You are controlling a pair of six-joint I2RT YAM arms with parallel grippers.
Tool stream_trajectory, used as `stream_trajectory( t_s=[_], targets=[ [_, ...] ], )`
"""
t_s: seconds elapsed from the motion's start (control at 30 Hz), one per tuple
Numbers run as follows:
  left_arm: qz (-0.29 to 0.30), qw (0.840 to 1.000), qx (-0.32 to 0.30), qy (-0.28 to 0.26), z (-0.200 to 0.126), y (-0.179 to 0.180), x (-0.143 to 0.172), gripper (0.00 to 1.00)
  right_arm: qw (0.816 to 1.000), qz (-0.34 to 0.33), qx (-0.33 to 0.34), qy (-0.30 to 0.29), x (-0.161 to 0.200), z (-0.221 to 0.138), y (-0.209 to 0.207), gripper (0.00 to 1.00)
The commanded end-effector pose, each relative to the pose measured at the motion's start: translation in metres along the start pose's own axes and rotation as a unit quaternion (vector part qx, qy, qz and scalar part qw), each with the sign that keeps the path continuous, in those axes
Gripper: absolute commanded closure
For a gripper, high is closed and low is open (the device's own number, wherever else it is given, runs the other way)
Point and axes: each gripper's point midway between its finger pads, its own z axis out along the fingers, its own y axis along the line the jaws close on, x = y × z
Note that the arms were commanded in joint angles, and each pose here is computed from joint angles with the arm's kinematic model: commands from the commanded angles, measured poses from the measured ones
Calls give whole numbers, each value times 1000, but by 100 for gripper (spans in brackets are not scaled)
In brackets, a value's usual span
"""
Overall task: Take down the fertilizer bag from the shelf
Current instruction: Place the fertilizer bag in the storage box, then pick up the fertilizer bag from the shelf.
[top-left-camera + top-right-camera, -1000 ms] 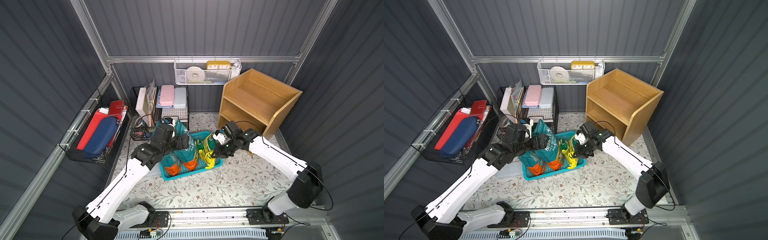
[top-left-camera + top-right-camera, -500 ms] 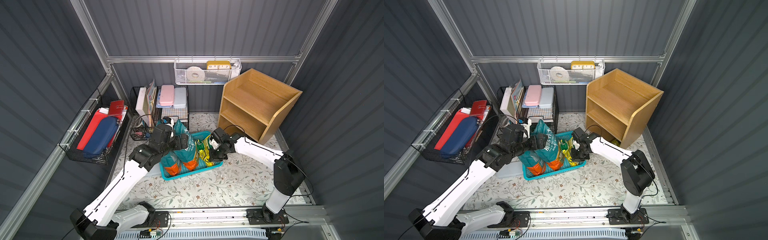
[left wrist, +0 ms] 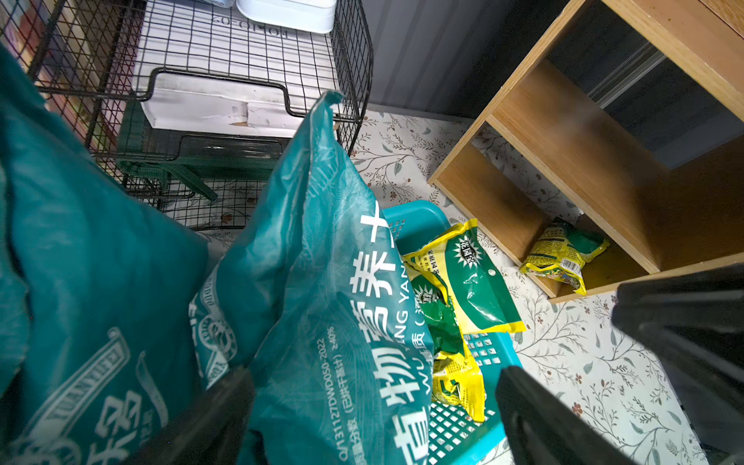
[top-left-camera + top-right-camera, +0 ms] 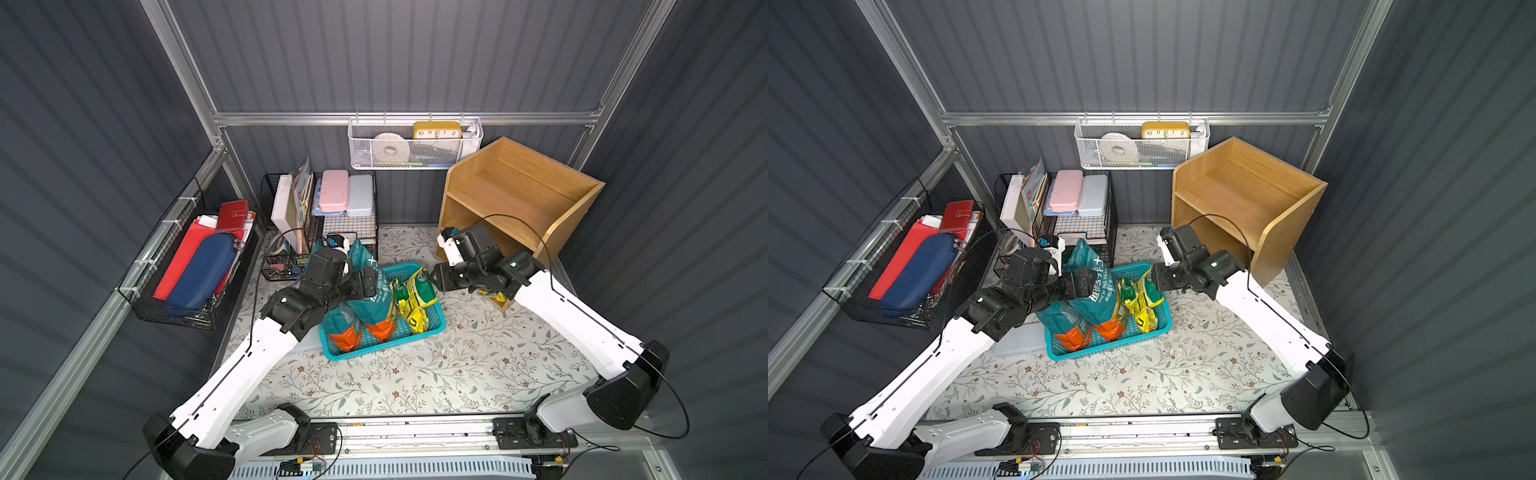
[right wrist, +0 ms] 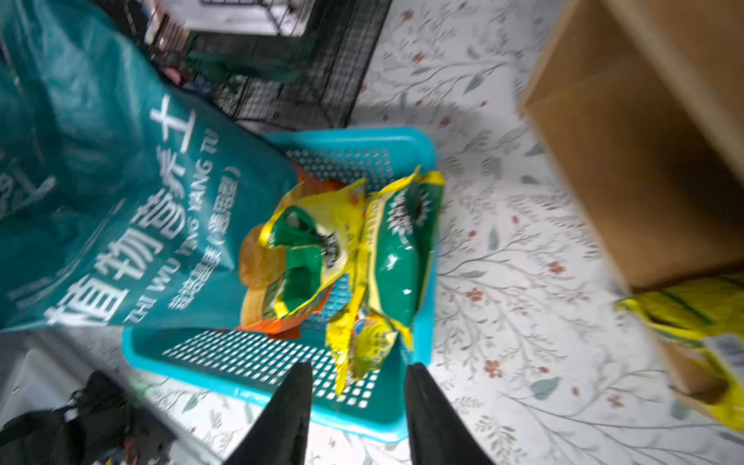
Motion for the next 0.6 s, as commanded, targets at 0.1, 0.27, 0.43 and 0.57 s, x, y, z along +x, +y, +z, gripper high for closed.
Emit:
stream_trajectory(
  t_s=[0.1, 0.27, 0.43, 0.57],
  targets=[
    [1, 1000, 7, 2, -4, 0, 5, 1, 950, -115, 251, 146, 46, 32, -99, 56],
    [3, 1000, 12, 9, -2, -3, 6, 1, 878, -215, 348, 248, 74, 50, -135, 54],
    [6, 1000, 13, 11, 1, -6, 3, 1, 820, -283, 424, 260, 65, 60, -159, 49],
    [9, 1000, 15, 9, 2, -7, 0, 0, 795, -324, 439, 266, 61, 75, -165, 48]
  ],
)
